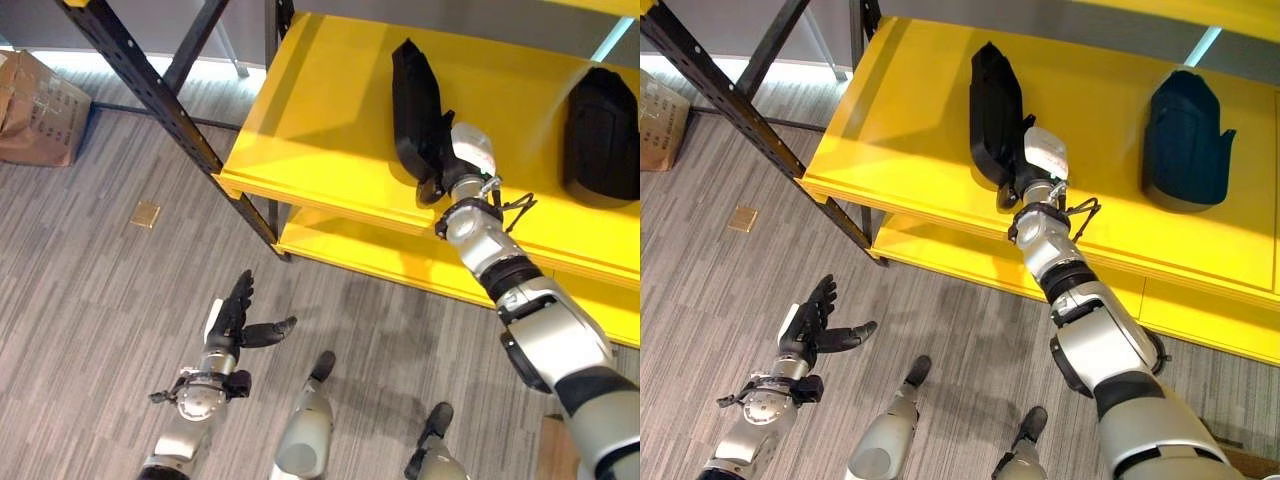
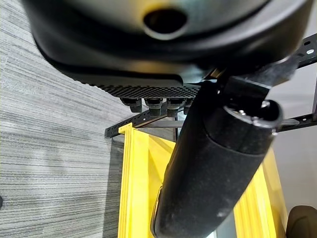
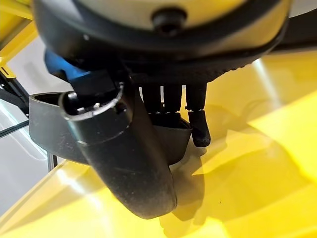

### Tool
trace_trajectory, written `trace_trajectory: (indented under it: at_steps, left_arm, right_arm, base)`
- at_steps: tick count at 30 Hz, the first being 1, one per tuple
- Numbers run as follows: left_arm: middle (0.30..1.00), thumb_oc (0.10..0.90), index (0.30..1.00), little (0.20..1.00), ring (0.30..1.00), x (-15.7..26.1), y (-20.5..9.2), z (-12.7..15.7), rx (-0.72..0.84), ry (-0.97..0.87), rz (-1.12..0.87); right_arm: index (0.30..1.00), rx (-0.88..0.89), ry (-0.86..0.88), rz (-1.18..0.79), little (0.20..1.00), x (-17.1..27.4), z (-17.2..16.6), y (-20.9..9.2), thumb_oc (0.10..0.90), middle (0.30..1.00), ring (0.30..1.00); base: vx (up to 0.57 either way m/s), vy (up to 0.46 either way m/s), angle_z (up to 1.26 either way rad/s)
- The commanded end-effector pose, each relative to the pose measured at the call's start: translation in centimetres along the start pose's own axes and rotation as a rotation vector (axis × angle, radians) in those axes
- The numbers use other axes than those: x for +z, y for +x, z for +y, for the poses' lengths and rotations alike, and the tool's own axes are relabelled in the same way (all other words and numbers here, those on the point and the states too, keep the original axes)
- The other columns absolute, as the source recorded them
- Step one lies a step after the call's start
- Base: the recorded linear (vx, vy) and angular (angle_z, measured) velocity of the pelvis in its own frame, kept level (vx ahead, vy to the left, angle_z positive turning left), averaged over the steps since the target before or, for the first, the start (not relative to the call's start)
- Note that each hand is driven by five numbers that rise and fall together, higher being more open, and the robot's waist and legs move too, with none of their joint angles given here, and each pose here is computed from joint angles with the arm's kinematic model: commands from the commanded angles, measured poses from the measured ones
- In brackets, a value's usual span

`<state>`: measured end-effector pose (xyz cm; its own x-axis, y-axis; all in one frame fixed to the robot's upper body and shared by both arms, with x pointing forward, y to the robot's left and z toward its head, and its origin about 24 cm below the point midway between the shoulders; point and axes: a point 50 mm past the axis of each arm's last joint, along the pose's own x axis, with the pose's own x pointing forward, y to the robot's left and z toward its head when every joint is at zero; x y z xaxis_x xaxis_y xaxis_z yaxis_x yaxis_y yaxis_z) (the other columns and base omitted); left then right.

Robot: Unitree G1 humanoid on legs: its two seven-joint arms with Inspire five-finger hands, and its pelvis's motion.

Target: Move parts from the plastic box to the shelf.

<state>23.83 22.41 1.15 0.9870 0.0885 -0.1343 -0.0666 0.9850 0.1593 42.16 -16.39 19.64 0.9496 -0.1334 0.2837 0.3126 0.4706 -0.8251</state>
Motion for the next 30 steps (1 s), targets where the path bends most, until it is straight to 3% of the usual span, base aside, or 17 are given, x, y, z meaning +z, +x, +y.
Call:
trace_trajectory:
  at_steps: [1,30]
  left_arm:
    - [1.0,0.9,1.0,1.0,1.0,3.7,0.3,0.5,-0.013,0.009,-0.197]
    - [1.0,0.9,1.0,1.0,1.0,3.7,0.4,0.5,0.015,0.003,-0.194]
  right_arm:
    - [0.3,-0.215,0.036,-0.055,0.3,2.6,-5.7,2.1,0.4,0.3,0.3]
    - [0.3,-0.31,0.08,0.013,0.3,0.5,-7.2,2.0,0.4,0.3,0.3]
  base:
    - [0.0,0.0,0.0]
    - [0.0,-0.001,-0.02]
